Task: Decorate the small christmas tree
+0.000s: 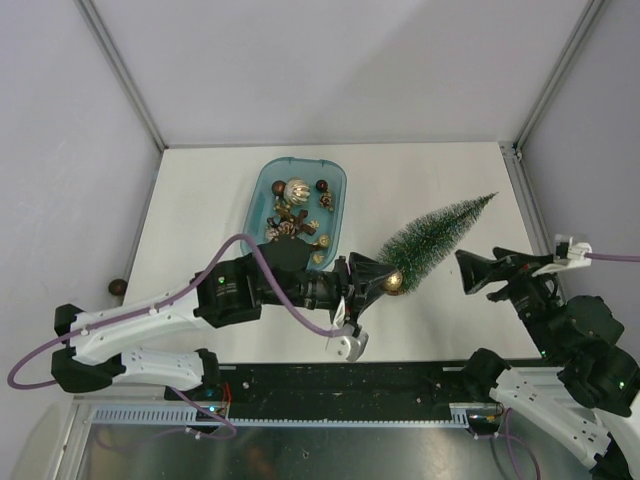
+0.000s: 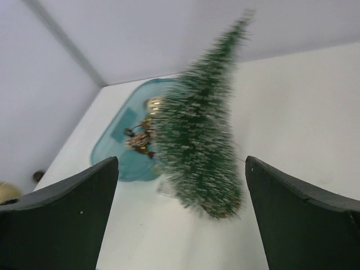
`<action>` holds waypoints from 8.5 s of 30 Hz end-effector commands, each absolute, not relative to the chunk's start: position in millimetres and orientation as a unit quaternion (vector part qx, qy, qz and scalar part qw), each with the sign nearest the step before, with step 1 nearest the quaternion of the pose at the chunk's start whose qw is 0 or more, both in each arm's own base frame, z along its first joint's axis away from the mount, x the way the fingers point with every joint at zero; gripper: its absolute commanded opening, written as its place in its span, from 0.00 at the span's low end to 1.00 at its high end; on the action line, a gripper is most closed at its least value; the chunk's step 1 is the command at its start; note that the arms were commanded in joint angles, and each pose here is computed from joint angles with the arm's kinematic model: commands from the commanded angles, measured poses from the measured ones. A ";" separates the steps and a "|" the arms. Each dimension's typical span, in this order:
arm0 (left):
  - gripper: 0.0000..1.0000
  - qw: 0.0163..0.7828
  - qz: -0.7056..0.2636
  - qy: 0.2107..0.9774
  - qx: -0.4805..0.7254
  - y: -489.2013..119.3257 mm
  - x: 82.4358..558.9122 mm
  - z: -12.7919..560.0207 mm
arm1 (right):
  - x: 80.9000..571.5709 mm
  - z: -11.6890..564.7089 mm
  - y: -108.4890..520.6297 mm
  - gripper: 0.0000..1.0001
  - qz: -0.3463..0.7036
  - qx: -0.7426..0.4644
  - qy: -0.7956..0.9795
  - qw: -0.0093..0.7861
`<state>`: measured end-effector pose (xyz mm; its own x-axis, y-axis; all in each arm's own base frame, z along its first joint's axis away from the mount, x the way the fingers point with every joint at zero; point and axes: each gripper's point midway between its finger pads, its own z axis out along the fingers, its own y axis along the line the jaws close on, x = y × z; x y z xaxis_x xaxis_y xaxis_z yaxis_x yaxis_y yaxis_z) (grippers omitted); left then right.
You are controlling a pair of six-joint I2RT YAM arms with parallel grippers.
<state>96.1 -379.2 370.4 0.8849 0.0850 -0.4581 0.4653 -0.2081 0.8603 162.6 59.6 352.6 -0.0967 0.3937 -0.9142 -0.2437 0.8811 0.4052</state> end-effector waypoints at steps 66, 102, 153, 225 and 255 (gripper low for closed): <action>1.00 0.705 -0.179 0.182 0.661 -360.9 74.9 430.3 | 92.6 419.4 180.5 0.45 0.496 -0.229 0.585 0.600; 0.85 0.515 -0.217 0.436 0.705 -355.8 123.1 258.4 | 141.6 369.3 175.4 0.47 0.444 -0.114 0.658 0.597; 1.00 0.399 -0.149 0.870 0.249 -201.4 446.2 216.7 | 146.6 338.1 99.0 0.60 0.326 -0.043 0.650 0.685; 0.17 0.283 -0.069 0.899 0.327 -162.1 429.2 89.8 | 159.6 353.6 97.1 0.64 0.302 -0.032 0.653 0.694; 0.30 0.275 0.011 0.890 0.364 -134.8 425.8 77.1 | 145.1 375.2 93.9 0.61 0.328 -0.035 0.633 0.701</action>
